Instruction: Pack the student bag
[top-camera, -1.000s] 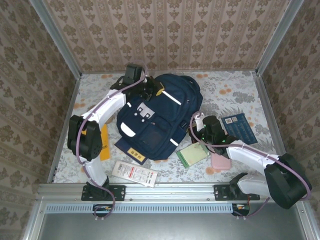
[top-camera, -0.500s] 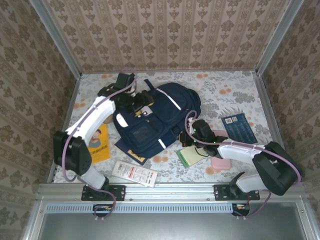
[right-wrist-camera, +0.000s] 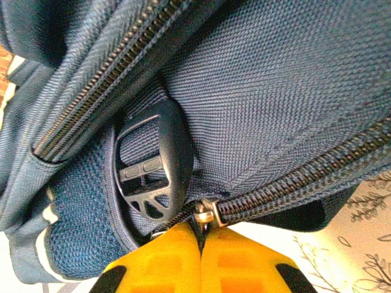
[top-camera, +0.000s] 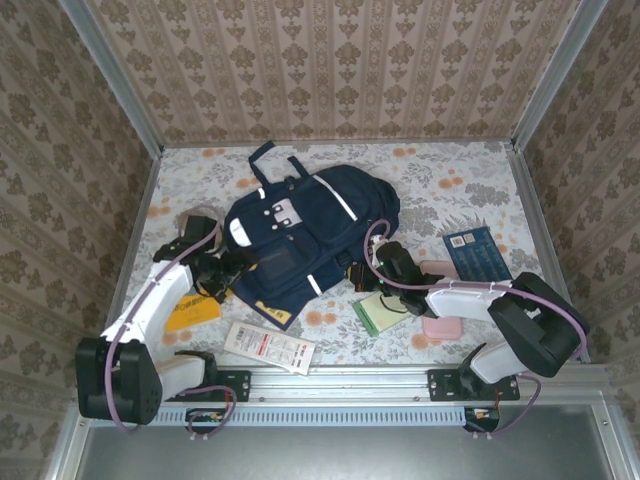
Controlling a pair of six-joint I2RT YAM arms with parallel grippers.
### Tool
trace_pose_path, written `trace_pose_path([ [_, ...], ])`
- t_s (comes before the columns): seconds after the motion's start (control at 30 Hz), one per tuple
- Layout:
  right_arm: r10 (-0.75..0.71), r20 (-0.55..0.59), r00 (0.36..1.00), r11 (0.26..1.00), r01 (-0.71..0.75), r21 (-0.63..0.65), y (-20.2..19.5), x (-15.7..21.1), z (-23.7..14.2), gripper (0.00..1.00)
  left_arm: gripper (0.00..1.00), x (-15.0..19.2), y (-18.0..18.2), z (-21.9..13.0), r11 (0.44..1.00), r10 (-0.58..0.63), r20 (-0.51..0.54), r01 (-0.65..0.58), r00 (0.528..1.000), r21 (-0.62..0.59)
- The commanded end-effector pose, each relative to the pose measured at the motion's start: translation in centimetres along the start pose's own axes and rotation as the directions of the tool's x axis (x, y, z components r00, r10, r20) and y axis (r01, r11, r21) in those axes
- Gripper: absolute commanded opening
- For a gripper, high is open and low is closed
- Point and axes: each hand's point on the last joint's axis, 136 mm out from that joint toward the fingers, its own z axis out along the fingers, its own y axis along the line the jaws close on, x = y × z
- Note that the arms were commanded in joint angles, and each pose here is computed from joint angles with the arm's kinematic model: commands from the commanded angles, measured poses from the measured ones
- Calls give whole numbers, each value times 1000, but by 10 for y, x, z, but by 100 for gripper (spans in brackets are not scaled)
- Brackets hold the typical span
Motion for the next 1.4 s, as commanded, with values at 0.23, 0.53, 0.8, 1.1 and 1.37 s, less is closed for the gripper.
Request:
trace_pose_path([
  [0.23, 70, 46, 996, 983, -61, -170, 28, -10, -1, 0, 70, -27, -36, 37, 973, -53, 53, 39, 997, 229],
  [0.53, 100, 27, 995, 982, -95, -162, 26, -10, 3, 0, 0, -39, -29, 34, 976, -71, 125, 43, 990, 212],
  [0.8, 156, 23, 987, 982, -152, -111, 2, -23, -3, 0, 0, -66, -19, -11, 994, -24, 290, -8, 957, 110],
  [1.1, 116, 7, 993, 993, -115, -32, -24, -30, -9, 0, 0, -79, -8, -16, 997, -35, 286, 14, 958, 76],
  [1.37, 61, -13, 998, 998, -61, -15, -29, -53, -6, 0, 0, -79, -10, -12, 996, -33, 266, 9, 964, 91],
])
